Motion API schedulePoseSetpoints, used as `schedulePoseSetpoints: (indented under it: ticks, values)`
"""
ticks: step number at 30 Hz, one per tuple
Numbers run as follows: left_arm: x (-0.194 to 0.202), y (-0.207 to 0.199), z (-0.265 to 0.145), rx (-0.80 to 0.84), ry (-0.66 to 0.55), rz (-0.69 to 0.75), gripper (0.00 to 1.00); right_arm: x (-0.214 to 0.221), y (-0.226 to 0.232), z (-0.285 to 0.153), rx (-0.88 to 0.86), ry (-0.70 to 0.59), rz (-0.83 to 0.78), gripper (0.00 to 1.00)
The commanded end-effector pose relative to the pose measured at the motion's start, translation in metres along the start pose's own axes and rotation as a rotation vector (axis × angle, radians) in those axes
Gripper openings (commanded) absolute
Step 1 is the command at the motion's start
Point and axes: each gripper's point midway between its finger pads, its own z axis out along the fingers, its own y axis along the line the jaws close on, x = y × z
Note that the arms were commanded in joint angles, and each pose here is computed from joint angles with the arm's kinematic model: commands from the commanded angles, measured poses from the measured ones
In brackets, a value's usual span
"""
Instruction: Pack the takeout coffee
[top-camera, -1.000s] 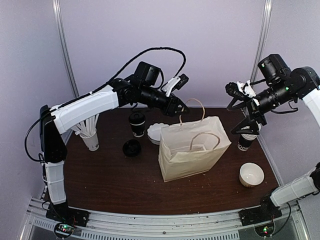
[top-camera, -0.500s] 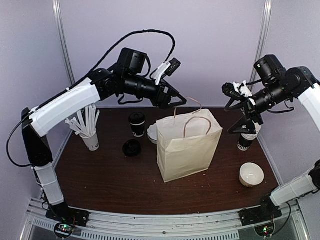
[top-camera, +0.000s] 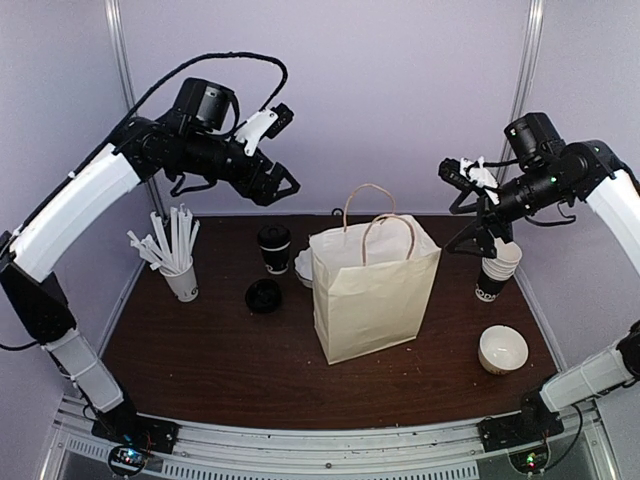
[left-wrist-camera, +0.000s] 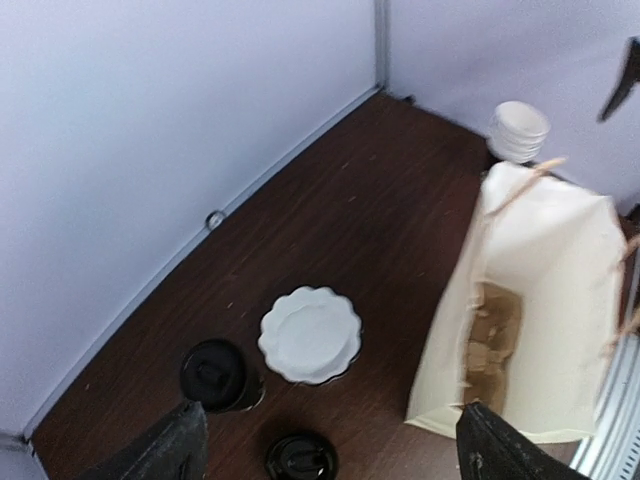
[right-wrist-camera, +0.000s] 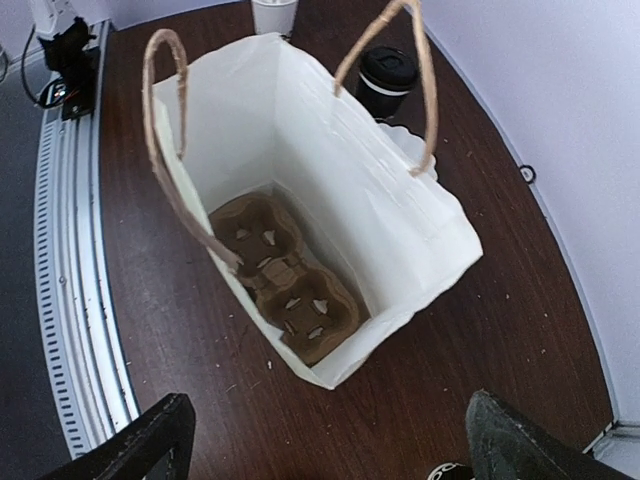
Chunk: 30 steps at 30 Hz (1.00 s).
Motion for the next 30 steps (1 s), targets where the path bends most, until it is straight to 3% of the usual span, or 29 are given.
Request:
schedulePoseSetpoints:
  ticks: [1, 6, 13, 20, 30]
  values:
    - [0.051, 0.068, 0.045, -0.188, 0.215, -0.124, 0.92, 0.005, -0.041, 0.006, 0.149, -0.015, 0.116, 0.99]
    - [0.078, 0.126, 0.086, -0.223, 0.272, -0.252, 0.98, 0.012, -0.039, 0.009, 0.143, -0.024, 0.132, 0.99]
    - [0.123, 0.178, 0.134, -0.247, 0.347, -0.372, 0.96, 0.017, -0.038, 0.014, 0.137, -0.014, 0.132, 0.98]
    - [0.144, 0.175, 0.175, -0.159, 0.323, -0.41, 0.94, 0.022, -0.036, 0.018, 0.12, -0.006, 0.133, 0.98]
    - [0.161, 0.168, 0.187, -0.13, 0.335, -0.444, 0.94, 0.025, -0.034, 0.023, 0.102, 0.003, 0.135, 0.99]
